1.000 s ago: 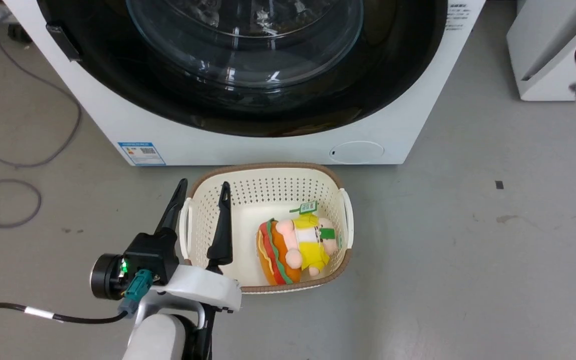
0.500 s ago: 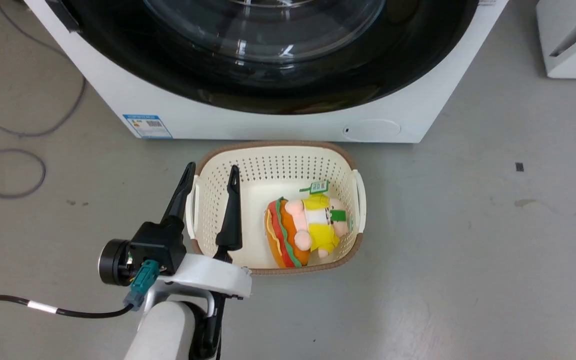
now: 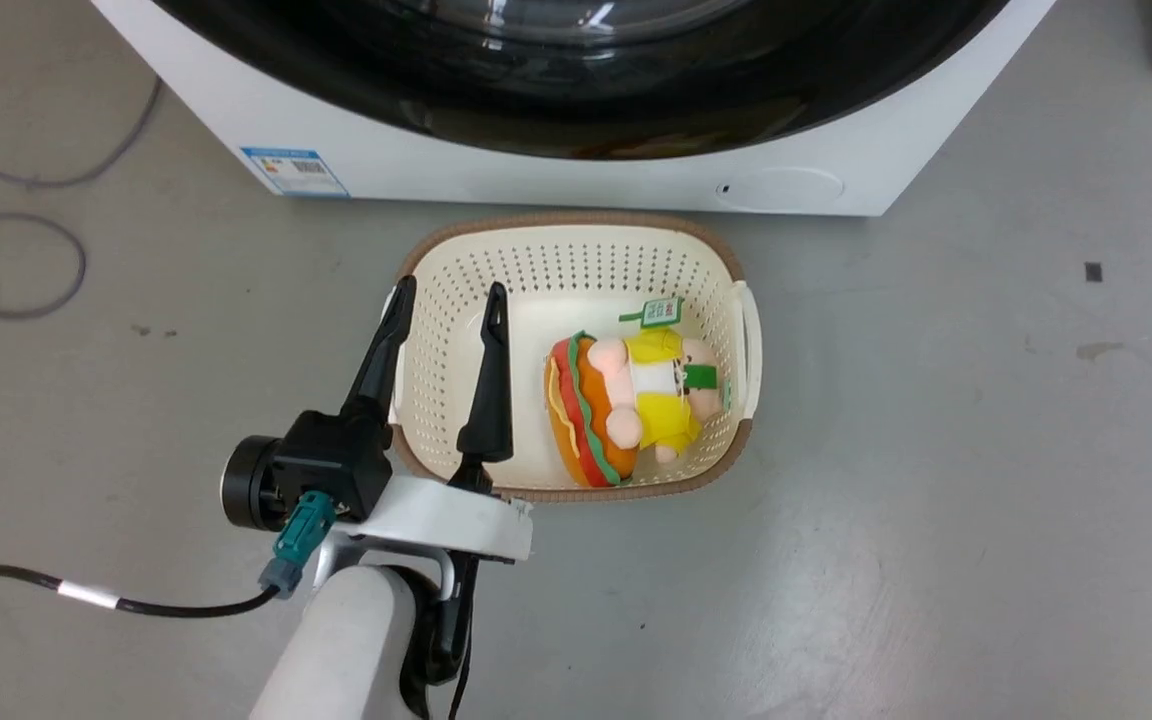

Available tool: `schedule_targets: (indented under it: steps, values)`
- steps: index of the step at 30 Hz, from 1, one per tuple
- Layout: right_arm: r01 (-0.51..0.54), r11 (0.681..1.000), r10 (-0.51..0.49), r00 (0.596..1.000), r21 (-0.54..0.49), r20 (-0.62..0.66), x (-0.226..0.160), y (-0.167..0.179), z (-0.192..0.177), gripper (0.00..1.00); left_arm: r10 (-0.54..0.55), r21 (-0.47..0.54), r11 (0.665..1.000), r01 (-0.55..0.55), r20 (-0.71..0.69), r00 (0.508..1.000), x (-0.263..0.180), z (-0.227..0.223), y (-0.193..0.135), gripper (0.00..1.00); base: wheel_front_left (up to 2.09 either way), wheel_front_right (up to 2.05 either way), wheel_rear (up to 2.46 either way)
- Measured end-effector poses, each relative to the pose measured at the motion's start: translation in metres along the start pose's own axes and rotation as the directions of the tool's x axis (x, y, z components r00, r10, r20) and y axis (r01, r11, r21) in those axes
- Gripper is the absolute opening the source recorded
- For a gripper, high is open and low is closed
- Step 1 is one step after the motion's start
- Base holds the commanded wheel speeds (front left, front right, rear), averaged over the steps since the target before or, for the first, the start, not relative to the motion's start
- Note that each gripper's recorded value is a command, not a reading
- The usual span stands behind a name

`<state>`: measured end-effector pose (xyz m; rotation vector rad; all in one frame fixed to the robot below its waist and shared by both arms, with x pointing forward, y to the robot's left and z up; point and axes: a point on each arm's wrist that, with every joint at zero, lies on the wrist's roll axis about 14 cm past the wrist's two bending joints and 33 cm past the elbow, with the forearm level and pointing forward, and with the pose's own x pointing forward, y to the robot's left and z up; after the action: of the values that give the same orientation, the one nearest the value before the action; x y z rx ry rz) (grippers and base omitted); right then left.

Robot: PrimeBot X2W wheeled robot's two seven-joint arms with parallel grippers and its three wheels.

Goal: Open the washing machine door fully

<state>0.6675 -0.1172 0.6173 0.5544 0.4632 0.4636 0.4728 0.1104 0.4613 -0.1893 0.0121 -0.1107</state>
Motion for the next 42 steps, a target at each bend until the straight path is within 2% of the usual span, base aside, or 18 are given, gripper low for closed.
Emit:
schedule_targets:
  steps: [7,19,30,42]
  values:
    - [-0.027,0.999,0.029,0.997,0.020,-0.075,0.013,0.004,-0.005,0.00,-0.001,-0.013,1.000,0.001,0.001,1.000,0.006,-0.005,-0.001,1.00,0.00,0.00,0.00]
    - [-0.038,0.999,0.038,0.987,0.006,-0.156,0.005,0.009,-0.015,0.00,-0.008,-0.011,1.000,0.008,0.010,1.000,0.006,-0.001,-0.004,1.00,0.00,0.00,0.00]
    - [-0.013,1.000,0.019,0.967,0.025,-0.252,-0.002,-0.005,-0.051,0.00,-0.014,-0.017,1.000,0.014,0.017,1.000,0.005,0.003,-0.007,1.00,0.00,0.00,0.00]
    - [-0.078,0.994,0.099,0.927,0.070,-0.362,-0.023,0.014,-0.087,0.00,-0.025,-0.009,1.000,0.025,0.049,0.999,0.000,0.020,-0.011,1.00,0.00,0.00,0.00]
